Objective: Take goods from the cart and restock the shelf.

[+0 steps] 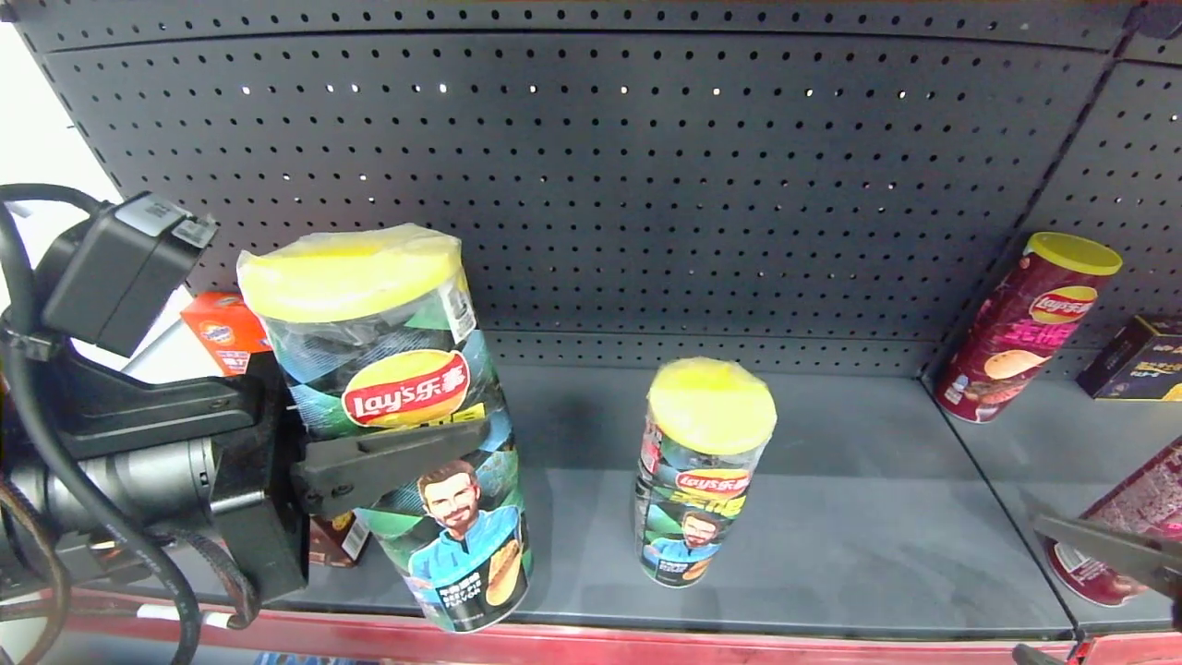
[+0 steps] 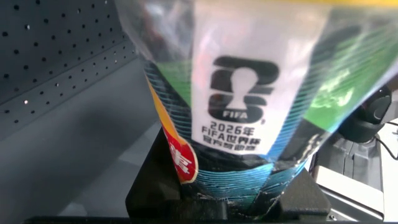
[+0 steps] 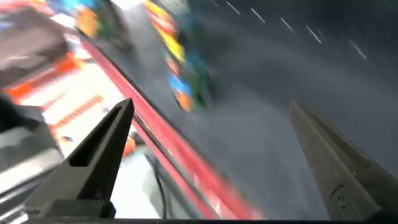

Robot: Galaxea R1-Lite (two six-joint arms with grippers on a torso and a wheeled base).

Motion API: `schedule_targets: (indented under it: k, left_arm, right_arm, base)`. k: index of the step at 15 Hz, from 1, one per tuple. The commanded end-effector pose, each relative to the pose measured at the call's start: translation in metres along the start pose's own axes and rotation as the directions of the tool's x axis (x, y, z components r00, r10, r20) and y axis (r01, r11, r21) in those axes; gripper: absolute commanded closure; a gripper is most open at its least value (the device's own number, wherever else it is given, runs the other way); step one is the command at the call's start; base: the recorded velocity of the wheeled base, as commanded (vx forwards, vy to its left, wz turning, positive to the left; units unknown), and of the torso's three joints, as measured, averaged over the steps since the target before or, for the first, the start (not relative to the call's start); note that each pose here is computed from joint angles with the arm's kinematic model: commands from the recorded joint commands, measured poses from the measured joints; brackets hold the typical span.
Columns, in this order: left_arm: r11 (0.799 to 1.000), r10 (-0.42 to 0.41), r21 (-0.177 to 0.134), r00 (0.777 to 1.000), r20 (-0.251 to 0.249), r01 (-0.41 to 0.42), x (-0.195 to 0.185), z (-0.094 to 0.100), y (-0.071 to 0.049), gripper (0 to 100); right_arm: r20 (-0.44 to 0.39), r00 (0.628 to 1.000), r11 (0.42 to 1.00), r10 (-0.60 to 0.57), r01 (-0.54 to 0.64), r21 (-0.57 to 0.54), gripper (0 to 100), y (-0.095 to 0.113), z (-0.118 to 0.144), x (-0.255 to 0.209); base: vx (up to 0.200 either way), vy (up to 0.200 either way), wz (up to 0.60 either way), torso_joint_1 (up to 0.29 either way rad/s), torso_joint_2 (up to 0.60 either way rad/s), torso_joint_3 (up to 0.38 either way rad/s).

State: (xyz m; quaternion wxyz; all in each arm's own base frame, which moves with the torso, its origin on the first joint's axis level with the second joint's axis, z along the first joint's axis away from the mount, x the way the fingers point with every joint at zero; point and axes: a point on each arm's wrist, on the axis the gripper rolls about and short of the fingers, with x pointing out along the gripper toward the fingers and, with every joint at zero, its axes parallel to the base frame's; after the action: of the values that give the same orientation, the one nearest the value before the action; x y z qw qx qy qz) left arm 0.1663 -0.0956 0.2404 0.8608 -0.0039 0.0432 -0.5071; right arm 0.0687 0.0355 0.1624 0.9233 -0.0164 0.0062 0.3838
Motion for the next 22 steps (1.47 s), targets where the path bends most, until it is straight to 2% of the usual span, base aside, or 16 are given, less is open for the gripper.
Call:
schedule_targets:
  k: [1,2,3,5,7,12,13,14,15,16,17,19,20,22]
  left_arm:
    - [1.000,-0.007,0.003,1.000,0.003,0.007,0.000,0.001,-0.001,100]
    - [1.000,-0.009,0.004,1.000,0.005,0.009,0.001,0.001,-0.002,100]
    - [1.000,-0.009,0.003,1.000,0.003,0.009,0.001,0.001,-0.002,100]
    - [1.000,-0.012,0.001,1.000,0.001,0.012,0.001,0.000,-0.002,100]
    - [1.000,-0.012,-0.001,1.000,-0.003,0.012,0.000,-0.002,-0.003,100]
    - [1.000,-0.012,0.001,1.000,0.001,0.012,-0.002,-0.002,-0.004,100]
    - [1.000,-0.009,0.002,1.000,0.002,0.009,-0.002,-0.001,-0.004,100]
    - [1.000,-0.009,0.003,1.000,0.001,0.009,-0.003,-0.001,-0.004,100]
    - [1.000,-0.009,0.000,1.000,0.000,0.009,-0.003,-0.002,-0.004,100]
    - [1.000,-0.009,0.003,1.000,0.001,0.009,-0.004,-0.002,-0.005,100]
    - [1.000,-0.009,0.006,1.000,0.005,0.009,-0.005,-0.001,-0.006,100]
    - [1.000,-0.006,0.006,1.000,0.006,0.006,-0.006,-0.001,-0.006,100]
    - [1.000,-0.006,0.008,1.000,0.006,0.006,-0.006,-0.001,-0.006,100]
    - [1.000,-0.009,0.014,1.000,0.015,0.009,-0.005,0.002,-0.006,100]
  right_arm:
    - [0.012,0.975,0.975,-0.223,0.223,-0.005,0,0.022,-0.029,-0.057]
    - [0.007,0.970,0.970,-0.242,0.242,-0.004,0,0.024,-0.034,-0.062]
    - [0.002,0.957,0.957,-0.290,0.290,-0.003,0,0.030,-0.050,-0.076]
    - [0.019,0.951,0.951,-0.309,0.309,-0.007,0,0.039,-0.080,-0.094]
    - [0.007,0.933,0.933,-0.361,0.361,-0.004,0,0.039,-0.080,-0.095]
    - [0.005,0.928,0.928,-0.372,0.372,0.028,0,0.038,-0.080,-0.096]
    - [-0.066,0.884,0.884,-0.464,0.466,0.031,0,0.035,-0.079,-0.090]
    - [-0.153,0.804,0.811,-0.575,0.584,0.023,0,0.032,-0.078,-0.084]
    - [-0.208,0.743,0.757,-0.636,0.653,0.016,0,0.030,-0.077,-0.080]
    - [-0.218,0.692,0.707,-0.688,0.707,0.013,0,0.030,-0.077,-0.079]
    - [-0.181,0.673,0.682,-0.718,0.731,0.016,0,0.033,-0.077,-0.081]
    - [-0.021,0.676,0.675,-0.737,0.737,0.028,0,0.043,-0.080,-0.091]
    - [-0.011,0.670,0.669,-0.742,0.742,0.034,0,0.043,-0.081,-0.091]
    - [0.016,0.627,0.627,-0.779,0.778,0.045,0,0.041,-0.080,-0.091]
  base:
    - [0.000,0.000,0.00,0.000,0.00,0.000]
    - [0.000,0.000,0.00,0.000,0.00,0.000]
    - [0.000,0.000,0.00,0.000,0.00,0.000]
    - [0.000,0.000,0.00,0.000,0.00,0.000]
    - [0.000,0.000,0.00,0.000,0.00,0.000]
    - [0.000,0.000,0.00,0.000,0.00,0.000]
    - [0.000,0.000,0.00,0.000,0.00,0.000]
    - [0.000,0.000,0.00,0.000,0.00,0.000]
    - [0.000,0.000,0.00,0.000,0.00,0.000]
    - [0.000,0.000,0.00,0.000,0.00,0.000]
    - [0.000,0.000,0.00,0.000,0.00,0.000]
    - [0.000,0.000,0.00,0.000,0.00,0.000]
    - [0.000,0.000,0.00,0.000,0.00,0.000]
    - [0.000,0.000,0.00,0.000,0.00,0.000]
